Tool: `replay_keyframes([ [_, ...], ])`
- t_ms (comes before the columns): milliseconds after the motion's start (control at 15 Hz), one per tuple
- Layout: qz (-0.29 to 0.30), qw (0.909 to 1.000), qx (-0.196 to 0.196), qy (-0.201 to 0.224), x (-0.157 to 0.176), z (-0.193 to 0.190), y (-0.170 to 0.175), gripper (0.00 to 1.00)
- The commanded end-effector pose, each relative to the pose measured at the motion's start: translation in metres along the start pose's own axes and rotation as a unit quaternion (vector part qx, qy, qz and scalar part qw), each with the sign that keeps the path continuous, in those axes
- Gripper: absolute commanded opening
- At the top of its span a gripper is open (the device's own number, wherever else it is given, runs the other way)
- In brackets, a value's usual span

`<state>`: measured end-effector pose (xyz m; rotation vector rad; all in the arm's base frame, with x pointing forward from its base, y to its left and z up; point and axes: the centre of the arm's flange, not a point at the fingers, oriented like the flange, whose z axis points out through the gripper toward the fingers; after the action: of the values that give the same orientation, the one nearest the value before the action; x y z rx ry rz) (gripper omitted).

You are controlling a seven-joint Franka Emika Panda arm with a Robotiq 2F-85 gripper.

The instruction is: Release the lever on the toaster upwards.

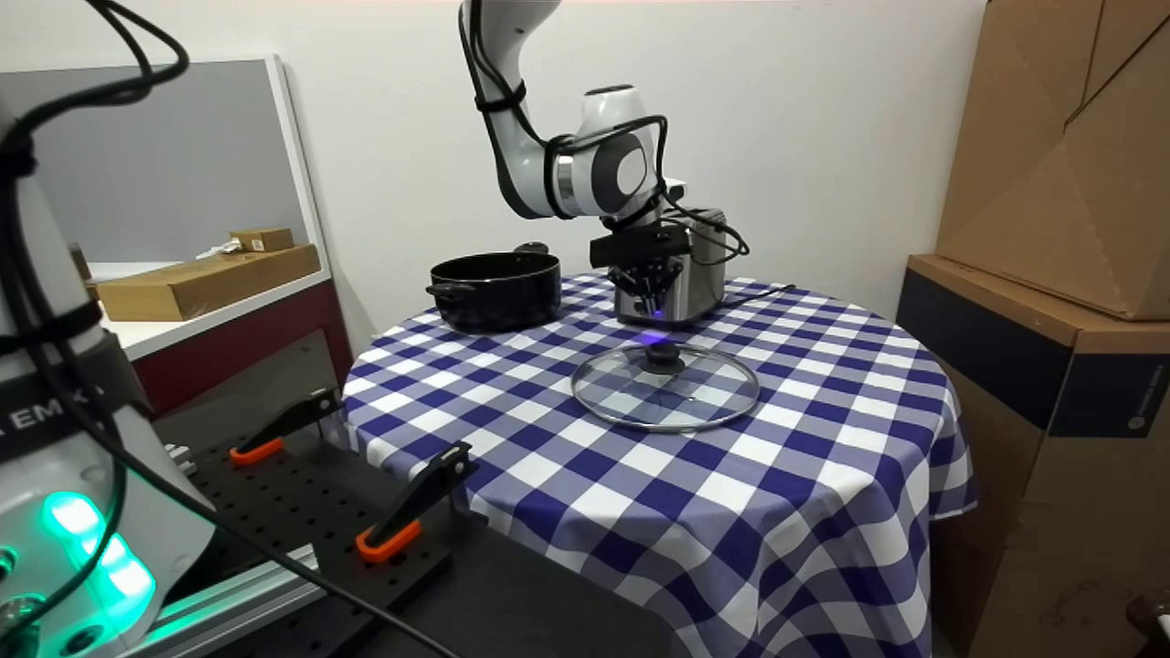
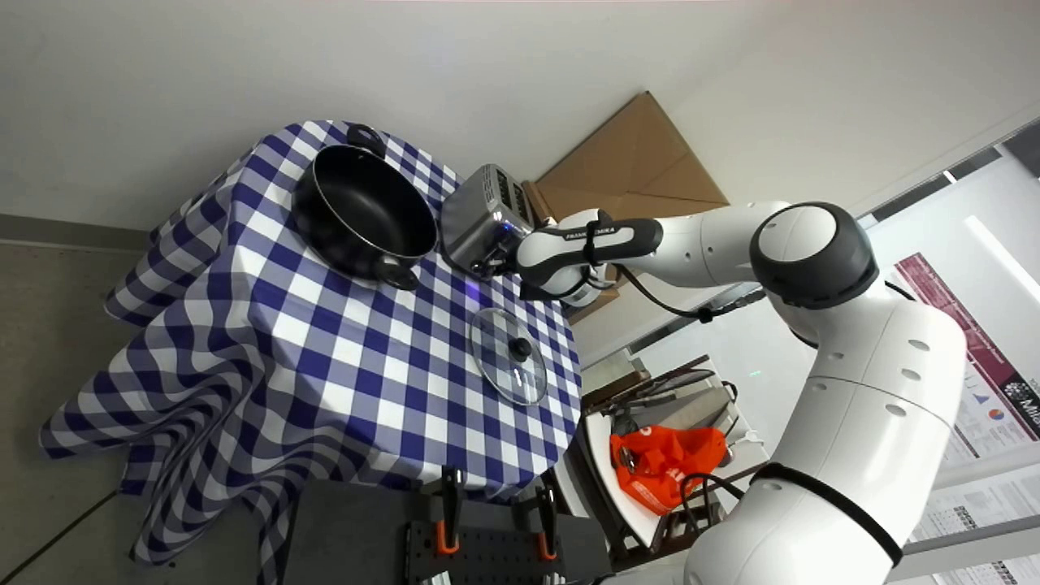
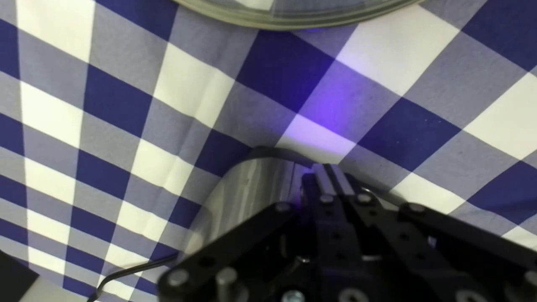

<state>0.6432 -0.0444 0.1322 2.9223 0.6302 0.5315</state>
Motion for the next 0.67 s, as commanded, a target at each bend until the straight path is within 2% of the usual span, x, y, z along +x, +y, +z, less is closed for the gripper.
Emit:
replay_keyframes([
  [0, -0.008, 0.9996, -0.019, 0.019, 0.005, -0.001, 0.003, 0.00],
  [133, -0.012, 0.9998, -0.015, 0.009, 0.003, -0.001, 0.002, 0.00],
  [333, -0.008, 0.9991, 0.022, -0.035, 0.002, -0.006, -0.004, 0.00],
  [600, 0.003, 0.9926, 0.073, -0.097, 0.007, -0.017, -0.015, 0.00],
])
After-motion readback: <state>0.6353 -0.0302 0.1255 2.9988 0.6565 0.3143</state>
